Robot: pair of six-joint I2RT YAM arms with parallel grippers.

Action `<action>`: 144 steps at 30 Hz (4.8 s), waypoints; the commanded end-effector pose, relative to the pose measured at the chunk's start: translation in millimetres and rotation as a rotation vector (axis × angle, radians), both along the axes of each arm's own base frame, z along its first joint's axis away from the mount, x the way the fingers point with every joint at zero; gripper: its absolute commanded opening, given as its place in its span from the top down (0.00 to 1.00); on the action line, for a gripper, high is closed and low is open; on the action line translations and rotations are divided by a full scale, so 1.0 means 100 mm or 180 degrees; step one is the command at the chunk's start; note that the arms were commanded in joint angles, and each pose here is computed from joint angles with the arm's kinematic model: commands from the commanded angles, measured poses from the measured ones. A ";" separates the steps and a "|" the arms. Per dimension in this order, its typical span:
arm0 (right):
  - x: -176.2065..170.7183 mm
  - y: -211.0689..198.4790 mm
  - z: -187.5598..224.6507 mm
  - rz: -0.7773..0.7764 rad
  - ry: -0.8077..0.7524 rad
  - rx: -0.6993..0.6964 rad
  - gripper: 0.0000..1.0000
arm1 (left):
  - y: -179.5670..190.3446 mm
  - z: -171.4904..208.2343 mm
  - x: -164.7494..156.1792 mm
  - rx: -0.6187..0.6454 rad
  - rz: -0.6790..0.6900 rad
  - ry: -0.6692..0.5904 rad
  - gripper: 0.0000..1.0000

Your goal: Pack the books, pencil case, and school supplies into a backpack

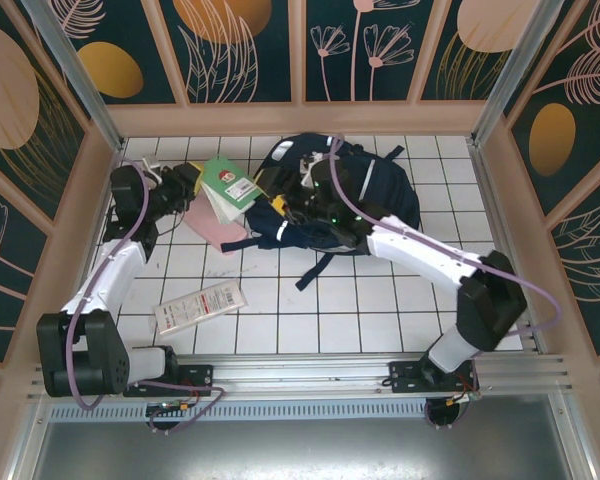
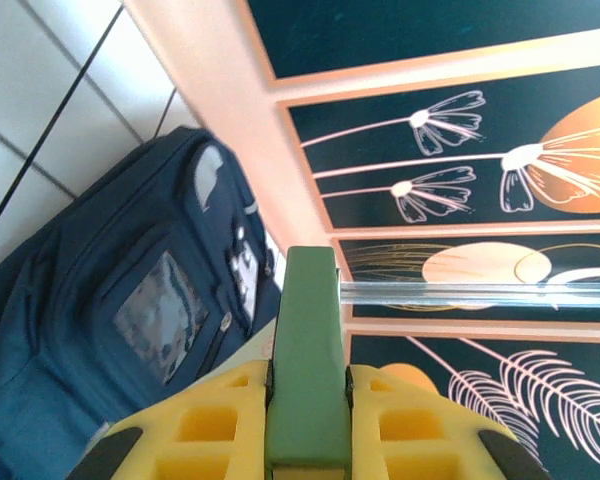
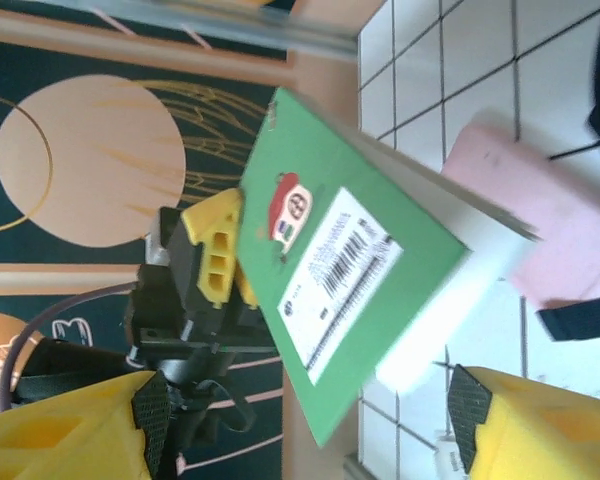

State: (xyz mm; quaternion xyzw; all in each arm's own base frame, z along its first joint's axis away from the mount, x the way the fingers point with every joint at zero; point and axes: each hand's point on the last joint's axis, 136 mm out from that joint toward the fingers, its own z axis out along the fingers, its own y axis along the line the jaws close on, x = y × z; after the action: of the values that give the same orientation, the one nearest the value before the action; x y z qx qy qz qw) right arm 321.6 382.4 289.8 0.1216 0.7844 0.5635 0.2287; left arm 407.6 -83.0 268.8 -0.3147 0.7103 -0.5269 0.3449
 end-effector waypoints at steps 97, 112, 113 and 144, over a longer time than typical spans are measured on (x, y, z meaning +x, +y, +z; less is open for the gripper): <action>-0.11 0.49 0.36 0.0530 -0.0561 0.1789 0.51 | -0.14 1.14 -0.52 -0.0211 0.0155 -0.0730 1.00; 0.02 0.36 0.36 0.0294 -0.0584 0.1533 0.88 | -0.09 0.94 -0.53 0.0177 0.0217 -0.0710 1.00; 0.02 0.37 0.34 0.0297 -0.0596 0.1502 0.91 | -0.09 0.95 -0.53 0.0227 0.0197 -0.0748 1.00; -0.53 -3.76 0.16 -0.3370 -0.1089 -0.1326 1.00 | -3.74 -0.42 0.44 0.1439 -0.2389 -0.0623 0.35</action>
State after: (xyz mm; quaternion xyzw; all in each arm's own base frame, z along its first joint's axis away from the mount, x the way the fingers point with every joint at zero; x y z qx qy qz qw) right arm 279.6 22.0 316.4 0.3515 0.6592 0.2638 0.6101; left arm 449.1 -441.4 224.5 0.0850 0.8468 -0.4489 0.2722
